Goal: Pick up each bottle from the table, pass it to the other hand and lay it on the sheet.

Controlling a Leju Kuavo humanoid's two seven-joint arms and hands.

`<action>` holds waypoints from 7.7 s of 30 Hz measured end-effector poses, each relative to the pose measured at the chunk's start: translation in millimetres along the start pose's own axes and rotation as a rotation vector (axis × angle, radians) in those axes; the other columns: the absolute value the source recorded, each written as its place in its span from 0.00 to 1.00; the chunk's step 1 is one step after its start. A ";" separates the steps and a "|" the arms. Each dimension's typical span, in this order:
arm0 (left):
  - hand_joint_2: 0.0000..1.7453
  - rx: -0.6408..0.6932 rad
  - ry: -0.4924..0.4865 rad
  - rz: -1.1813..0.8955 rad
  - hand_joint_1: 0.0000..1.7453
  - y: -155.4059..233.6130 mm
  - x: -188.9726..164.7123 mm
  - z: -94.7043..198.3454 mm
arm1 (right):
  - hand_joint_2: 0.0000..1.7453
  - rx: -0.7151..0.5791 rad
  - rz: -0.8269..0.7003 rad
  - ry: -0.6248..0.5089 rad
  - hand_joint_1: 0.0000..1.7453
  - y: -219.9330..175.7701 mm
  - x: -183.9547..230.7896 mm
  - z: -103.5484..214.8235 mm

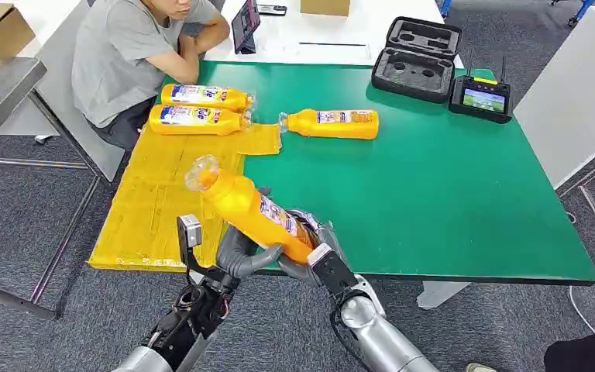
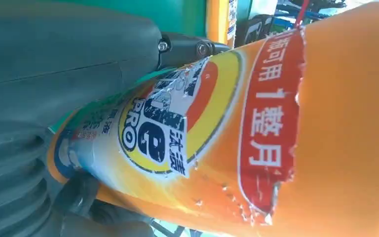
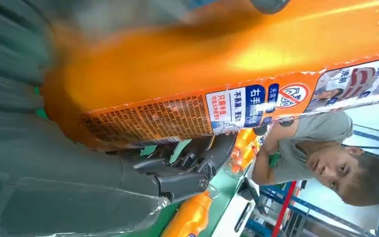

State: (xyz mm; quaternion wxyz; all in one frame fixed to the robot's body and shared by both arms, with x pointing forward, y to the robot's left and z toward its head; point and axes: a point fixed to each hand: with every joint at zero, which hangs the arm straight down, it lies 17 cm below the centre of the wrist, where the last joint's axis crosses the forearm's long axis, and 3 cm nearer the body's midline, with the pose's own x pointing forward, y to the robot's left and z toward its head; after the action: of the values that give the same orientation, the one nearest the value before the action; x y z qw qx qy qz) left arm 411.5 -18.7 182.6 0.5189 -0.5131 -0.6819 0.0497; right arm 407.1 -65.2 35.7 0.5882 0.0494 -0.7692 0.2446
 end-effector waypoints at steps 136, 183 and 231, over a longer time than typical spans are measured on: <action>1.00 -0.063 0.883 -2.202 0.88 242.4 33.3 25.6 | 1.00 -0.043 -0.054 0.101 0.00 4.7 -27.5 20.4; 1.00 -0.022 0.666 -2.093 0.00 205.2 10.3 19.8 | 1.00 -0.058 -0.049 0.115 0.00 1.6 -32.1 22.4; 1.00 -0.016 0.052 -1.036 0.00 38.2 1.2 57.6 | 1.00 -0.627 0.070 -0.132 0.00 -107.8 78.5 44.7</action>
State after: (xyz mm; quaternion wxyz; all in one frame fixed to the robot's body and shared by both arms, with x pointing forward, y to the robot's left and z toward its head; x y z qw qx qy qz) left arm 392.6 26.9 134.2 0.4883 -0.1132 -0.8337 -0.2318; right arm 383.1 -162.4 134.6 0.5147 -0.1448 -0.8450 0.0121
